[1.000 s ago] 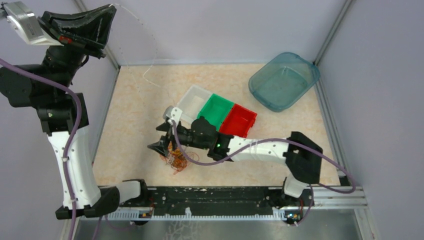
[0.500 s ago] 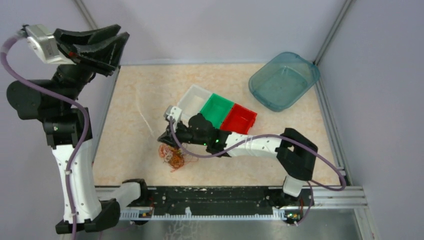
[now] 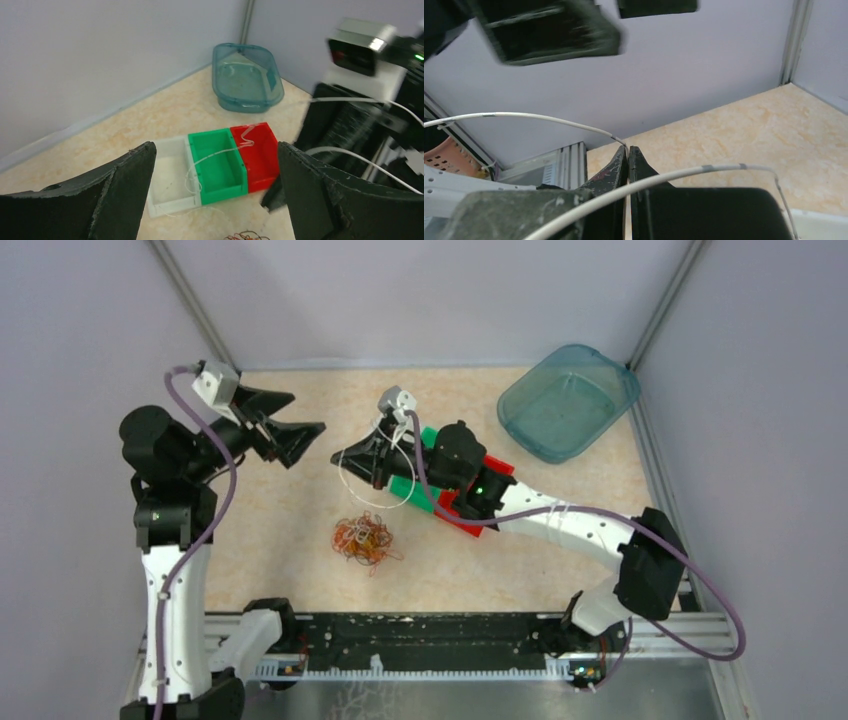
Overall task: Untangle the cables
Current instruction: Untie the cable.
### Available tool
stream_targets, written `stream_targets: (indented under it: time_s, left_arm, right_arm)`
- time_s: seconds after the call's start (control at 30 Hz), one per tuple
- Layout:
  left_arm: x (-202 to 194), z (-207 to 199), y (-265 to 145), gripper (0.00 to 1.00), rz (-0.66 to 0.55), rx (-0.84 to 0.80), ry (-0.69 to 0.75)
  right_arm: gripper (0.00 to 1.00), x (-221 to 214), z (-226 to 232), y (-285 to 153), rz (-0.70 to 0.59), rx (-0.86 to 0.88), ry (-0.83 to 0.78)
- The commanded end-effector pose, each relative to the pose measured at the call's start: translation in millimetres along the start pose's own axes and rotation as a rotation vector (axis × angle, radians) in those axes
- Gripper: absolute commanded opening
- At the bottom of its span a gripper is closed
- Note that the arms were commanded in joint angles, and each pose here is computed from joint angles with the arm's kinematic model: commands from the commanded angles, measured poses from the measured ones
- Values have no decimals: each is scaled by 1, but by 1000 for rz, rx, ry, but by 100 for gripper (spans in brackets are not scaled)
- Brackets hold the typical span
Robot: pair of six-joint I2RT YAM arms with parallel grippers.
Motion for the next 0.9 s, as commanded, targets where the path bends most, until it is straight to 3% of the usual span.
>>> stream_targets:
  time_s: [0.0,0.2,0.43,0.7,0.87]
  left_arm:
    - [-2,-50,-24,94,26,-239,105]
    - [-36,-69,-36,74,96,-366,108]
    - [-79,-59,-37,82,164,-334,115]
    - [-109,-60,-29,84,177,-397,-9]
    - [-120,-81,-22,82,178,-499,-134]
  right_arm:
    - [0,52,6,-6,-117,50,17]
    - [0,70,8,-8,-155,67,43]
    - [0,89,21,-6,-182,120,72]
    - [0,94,33,4,-175,167,99]
    - [0,96,44,17,-165,196,101]
Point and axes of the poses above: each gripper's point midway between its finger pads, its own y axis out along the fingers, its own z axis along the line the jaws close on, x = y × z, the point moved 2 cm from there along -y, back along the fingers, and after that the axes turned 5 degrees about y, right-handed, at the moved point
